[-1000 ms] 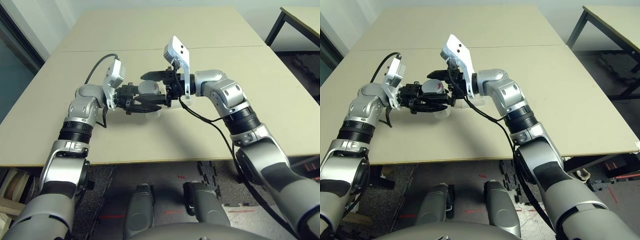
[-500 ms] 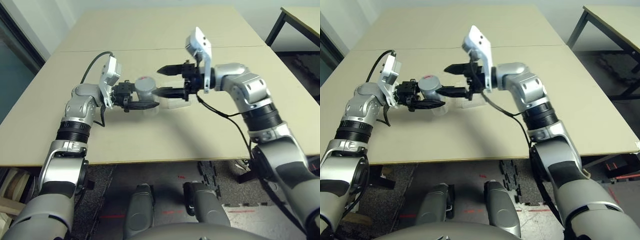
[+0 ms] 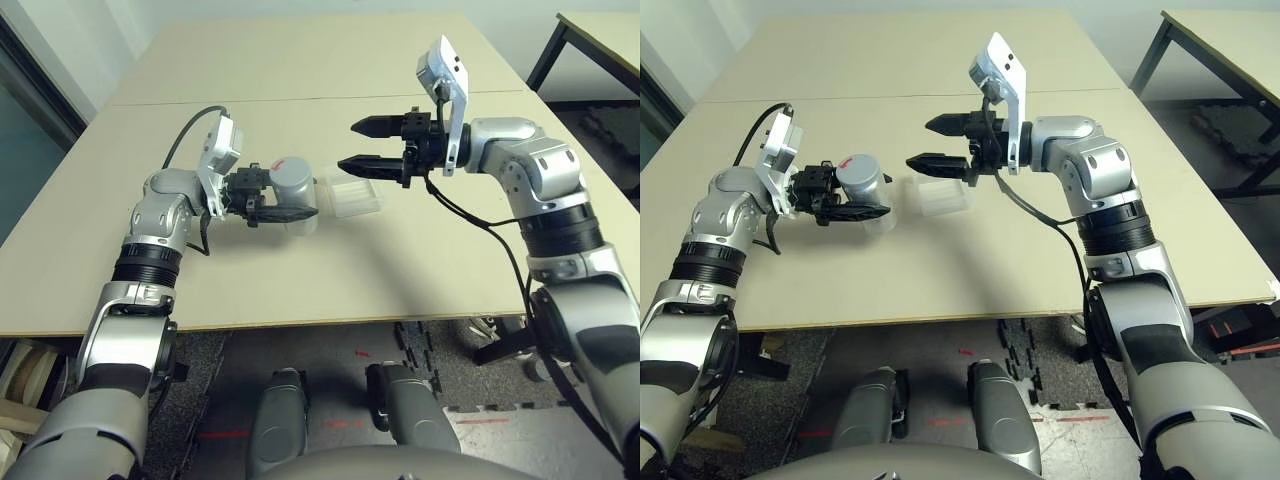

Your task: Pour the medicine from the bottle into the box.

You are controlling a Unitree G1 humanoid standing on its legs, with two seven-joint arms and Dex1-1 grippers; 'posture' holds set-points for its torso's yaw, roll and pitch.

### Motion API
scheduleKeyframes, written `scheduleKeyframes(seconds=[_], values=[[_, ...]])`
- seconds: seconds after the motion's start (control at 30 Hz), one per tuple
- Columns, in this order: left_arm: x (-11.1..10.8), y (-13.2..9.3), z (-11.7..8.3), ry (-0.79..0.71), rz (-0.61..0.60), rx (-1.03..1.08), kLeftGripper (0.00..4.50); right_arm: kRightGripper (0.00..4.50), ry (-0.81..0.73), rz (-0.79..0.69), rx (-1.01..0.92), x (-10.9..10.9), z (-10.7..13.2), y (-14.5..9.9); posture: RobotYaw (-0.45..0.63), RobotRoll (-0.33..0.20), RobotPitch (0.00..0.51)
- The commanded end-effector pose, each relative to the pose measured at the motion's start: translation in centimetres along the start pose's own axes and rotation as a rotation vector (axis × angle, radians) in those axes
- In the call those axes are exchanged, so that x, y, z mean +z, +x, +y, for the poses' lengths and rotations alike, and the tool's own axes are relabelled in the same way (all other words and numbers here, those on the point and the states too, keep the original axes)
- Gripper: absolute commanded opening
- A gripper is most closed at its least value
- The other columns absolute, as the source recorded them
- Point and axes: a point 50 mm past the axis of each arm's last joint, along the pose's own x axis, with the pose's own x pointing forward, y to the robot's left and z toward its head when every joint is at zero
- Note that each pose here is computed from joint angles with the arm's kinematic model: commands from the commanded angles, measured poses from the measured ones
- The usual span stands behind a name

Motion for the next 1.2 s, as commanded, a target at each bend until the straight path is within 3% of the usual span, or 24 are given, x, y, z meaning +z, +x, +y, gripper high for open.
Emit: scheduleKeyframes(seconds=[0.03, 0.57, 1.17, 1.2], values=[[-0.4, -0.2, 0.0, -0.010, 0.014, 0.008, 2.64, 4.50, -0.002, -0.008, 0.060, 0.5, 0.9, 1.2, -0.07, 0.000, 0.093], [-0.7, -0.4, -0.2, -0.019, 0.017, 0.005, 2.64, 4.50, -0.040, 0.027, 0.127, 0.0, 1.7, 4.7, -0.06, 0.000, 0.097], [-0.9, -0.3, -0.4, -0.023, 0.017, -0.004, 2.64, 4.50, -0.090, 0.065, 0.126, -0.6, 1.4, 5.7, -0.05, 0.000, 0.097], [-0.9, -0.3, -0.4, -0.023, 0.018, -0.004, 2.64, 4.33, -0.090, 0.066, 0.128, -0.6, 1.4, 5.7, -0.05, 0.000, 0.098]])
